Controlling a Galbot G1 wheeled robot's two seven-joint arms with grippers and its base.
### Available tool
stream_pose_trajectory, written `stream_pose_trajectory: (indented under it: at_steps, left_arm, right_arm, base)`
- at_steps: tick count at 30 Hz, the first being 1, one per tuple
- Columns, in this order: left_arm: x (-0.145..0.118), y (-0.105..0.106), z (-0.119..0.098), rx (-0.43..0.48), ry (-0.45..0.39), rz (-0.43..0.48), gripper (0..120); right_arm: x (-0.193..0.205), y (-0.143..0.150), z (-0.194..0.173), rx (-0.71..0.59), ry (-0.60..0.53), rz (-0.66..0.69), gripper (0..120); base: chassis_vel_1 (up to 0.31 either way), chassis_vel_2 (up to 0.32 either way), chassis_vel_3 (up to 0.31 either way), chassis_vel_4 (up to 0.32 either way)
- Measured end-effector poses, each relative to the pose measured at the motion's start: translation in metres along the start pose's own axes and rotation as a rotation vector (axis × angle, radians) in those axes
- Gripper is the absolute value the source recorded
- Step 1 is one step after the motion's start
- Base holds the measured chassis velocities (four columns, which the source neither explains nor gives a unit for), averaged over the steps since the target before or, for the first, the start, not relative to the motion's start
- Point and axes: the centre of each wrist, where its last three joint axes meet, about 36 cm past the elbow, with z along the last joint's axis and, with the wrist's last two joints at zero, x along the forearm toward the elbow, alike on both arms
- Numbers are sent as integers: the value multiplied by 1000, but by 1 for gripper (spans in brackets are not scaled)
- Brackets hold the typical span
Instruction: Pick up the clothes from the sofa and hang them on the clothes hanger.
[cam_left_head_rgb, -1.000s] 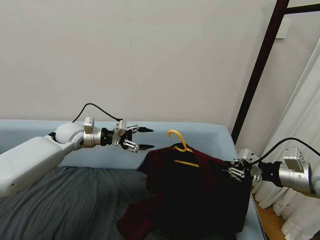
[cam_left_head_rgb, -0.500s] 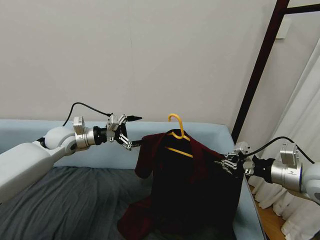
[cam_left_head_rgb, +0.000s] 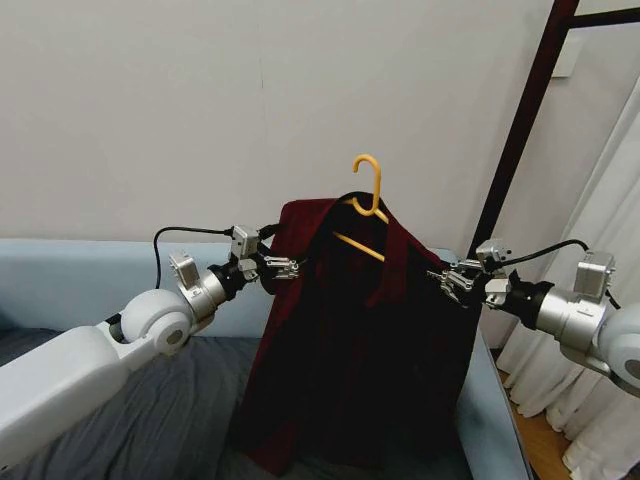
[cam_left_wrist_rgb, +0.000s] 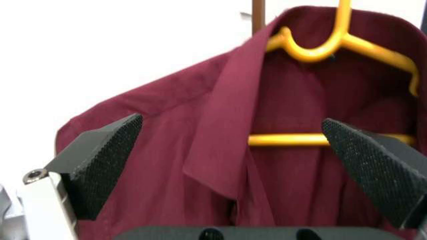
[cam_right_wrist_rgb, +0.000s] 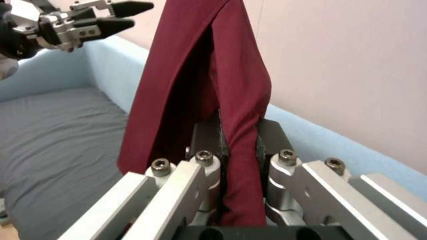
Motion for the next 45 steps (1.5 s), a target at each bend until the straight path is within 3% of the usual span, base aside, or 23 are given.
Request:
stream_pose_trajectory:
  at_steps: [7,16,21,32,35,45]
  left_arm:
    - [-16,-14,-3,19,-17,-27,98]
    - [-34,-32,12,43,-17,-49,92]
    - [-38,-34,13,42,-19,-69,82]
    - [-37,-36,13,46,-27,-66,44]
    - [-40,-37,10,41,-35,-62,29]
    - [-46,-48,-4,30,-59,-23,0]
  right_arm:
    - [-2,5,-1,-10,-4,3,7]
    - [-1,14,-5,-39,-18,4,7]
    - [-1,16,-6,-45,-18,1,7]
    - [-1,23,-8,-47,-19,-8,7]
    - [-1,24,-8,-48,-16,-8,7]
    - [-2,22,-8,-60,-19,14,7]
  base:
    - [0,0,0,0]
    - [0,0,0,0]
    - [0,0,0,0]
    - [0,0,0,0]
    - [0,0,0,0]
    - [0,0,0,0]
